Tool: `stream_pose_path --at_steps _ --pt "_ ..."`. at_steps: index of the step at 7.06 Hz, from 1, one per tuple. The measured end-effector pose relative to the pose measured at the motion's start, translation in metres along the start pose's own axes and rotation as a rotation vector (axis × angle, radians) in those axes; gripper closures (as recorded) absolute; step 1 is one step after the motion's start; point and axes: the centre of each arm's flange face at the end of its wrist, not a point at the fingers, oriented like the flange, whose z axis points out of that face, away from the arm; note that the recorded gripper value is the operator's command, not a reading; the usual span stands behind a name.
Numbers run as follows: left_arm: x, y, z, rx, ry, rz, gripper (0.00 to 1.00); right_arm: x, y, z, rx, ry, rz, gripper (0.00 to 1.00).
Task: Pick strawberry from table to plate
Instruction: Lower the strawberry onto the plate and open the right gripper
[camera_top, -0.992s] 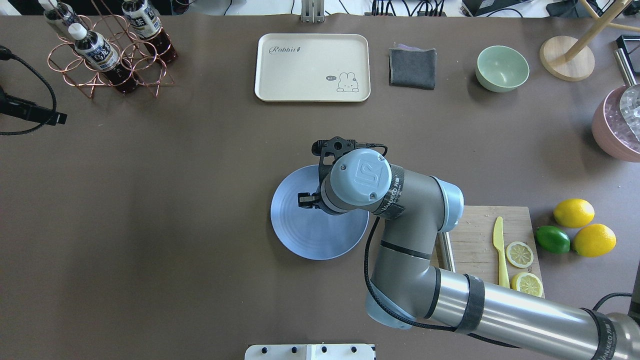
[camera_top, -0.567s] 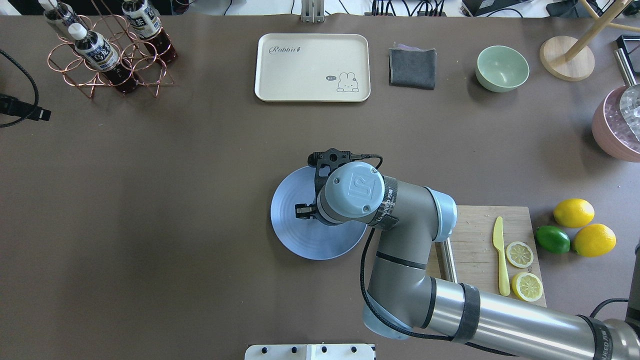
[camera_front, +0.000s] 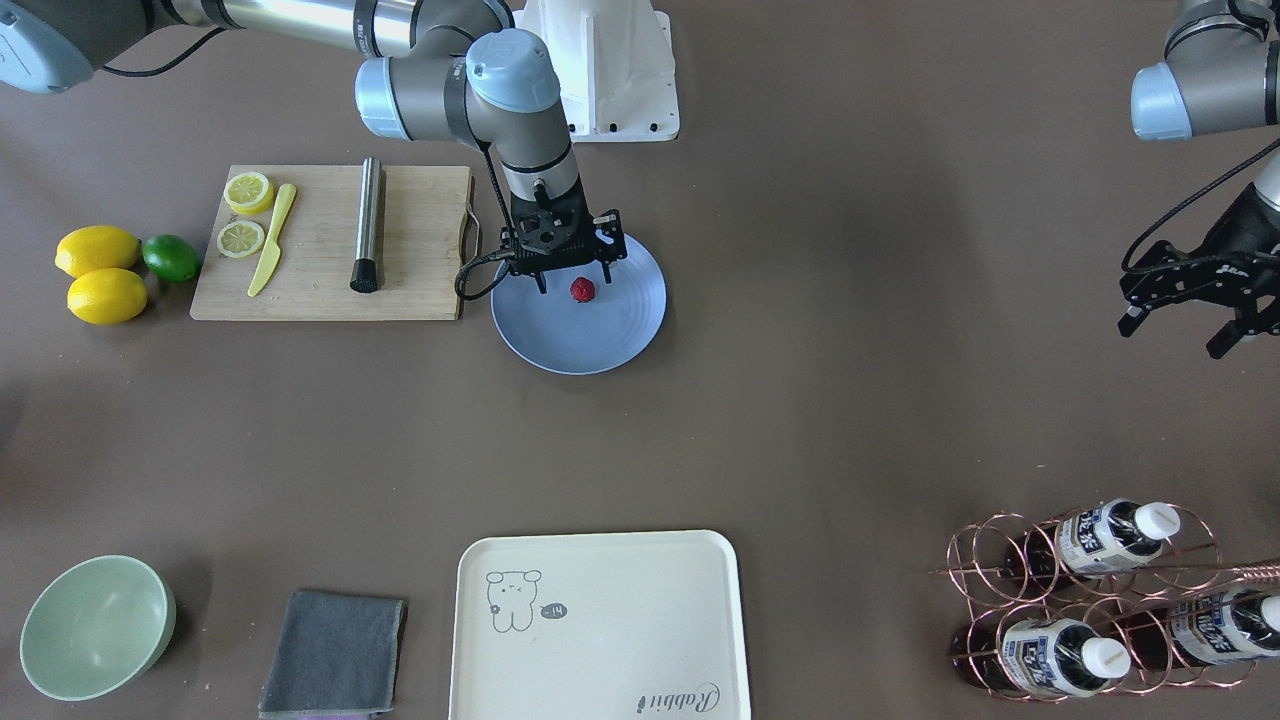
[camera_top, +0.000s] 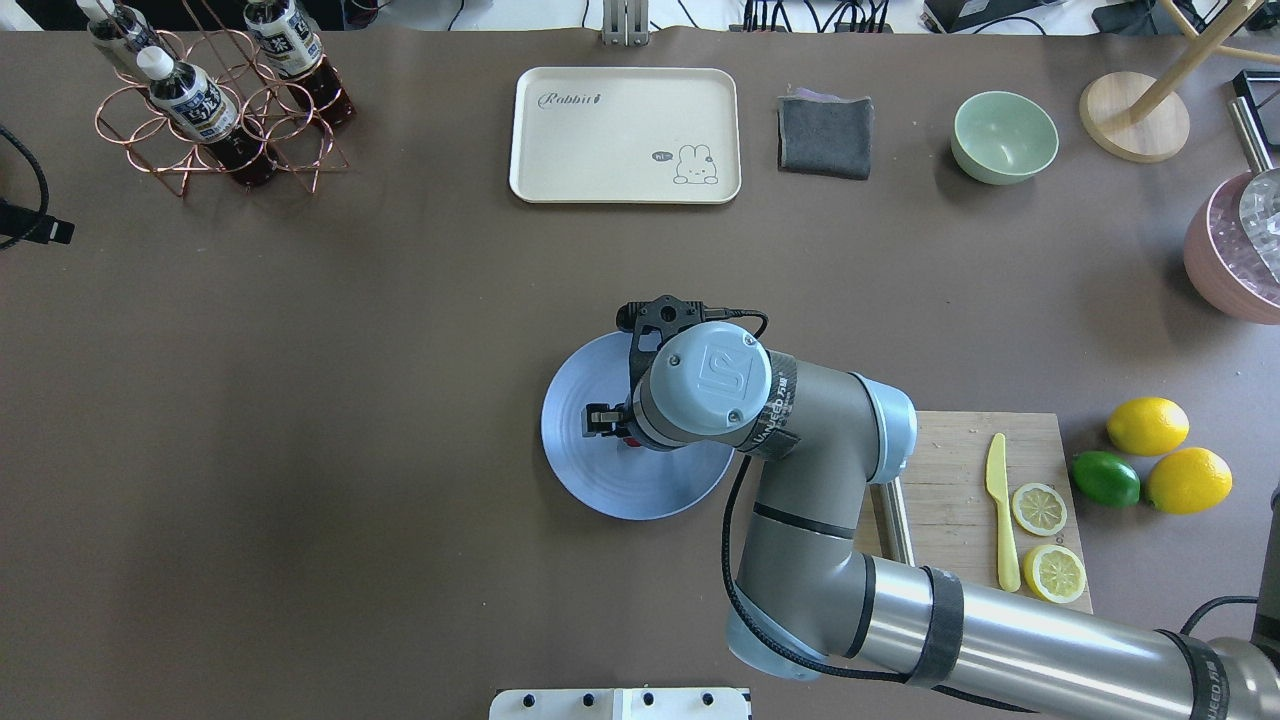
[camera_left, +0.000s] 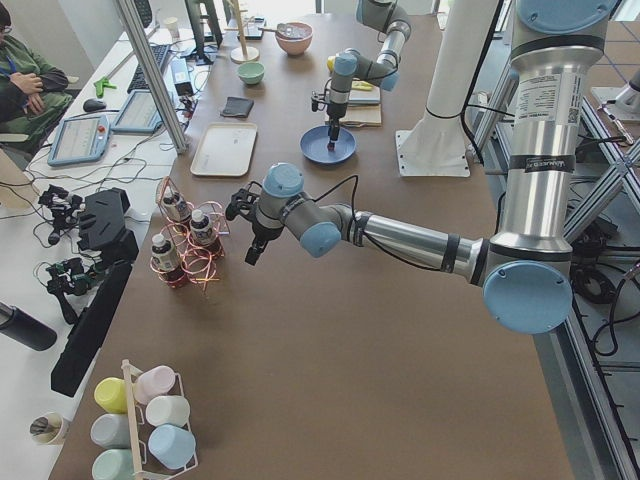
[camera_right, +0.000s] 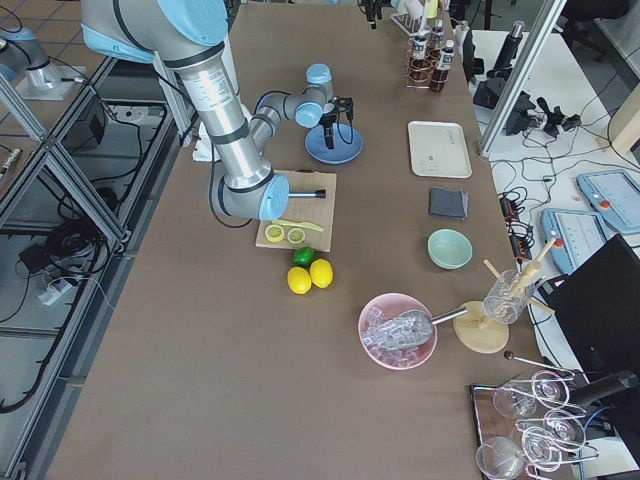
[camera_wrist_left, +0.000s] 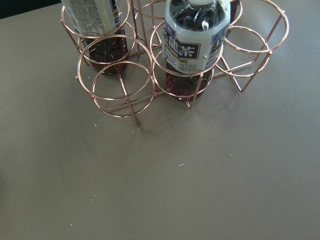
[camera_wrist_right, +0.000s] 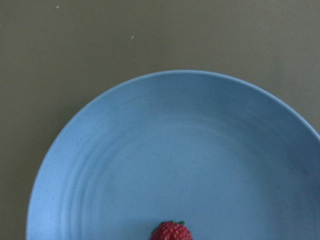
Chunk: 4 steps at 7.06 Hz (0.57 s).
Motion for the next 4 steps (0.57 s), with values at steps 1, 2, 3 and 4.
stream_pose_path --at_steps 1,2,3,4 --pt "-0.008 0.004 -0.004 -0.003 0.003 0.000 0.02 0.008 -0.011 -0.016 0.001 -0.002 0.015 0.00" --pt "-0.028 0.014 -0.012 -0.009 -0.010 0.033 0.02 0.023 -0.025 -0.039 -0.013 0.012 0.037 0.00" --pt "-0.056 0.028 -0.021 -0.032 -0.042 0.083 0.02 0.047 -0.042 -0.060 -0.027 0.027 0.055 0.00" --pt "-0.087 0.039 -0.033 -0.073 -0.084 0.107 0.02 0.080 -0.062 -0.076 -0.039 0.042 0.057 0.00"
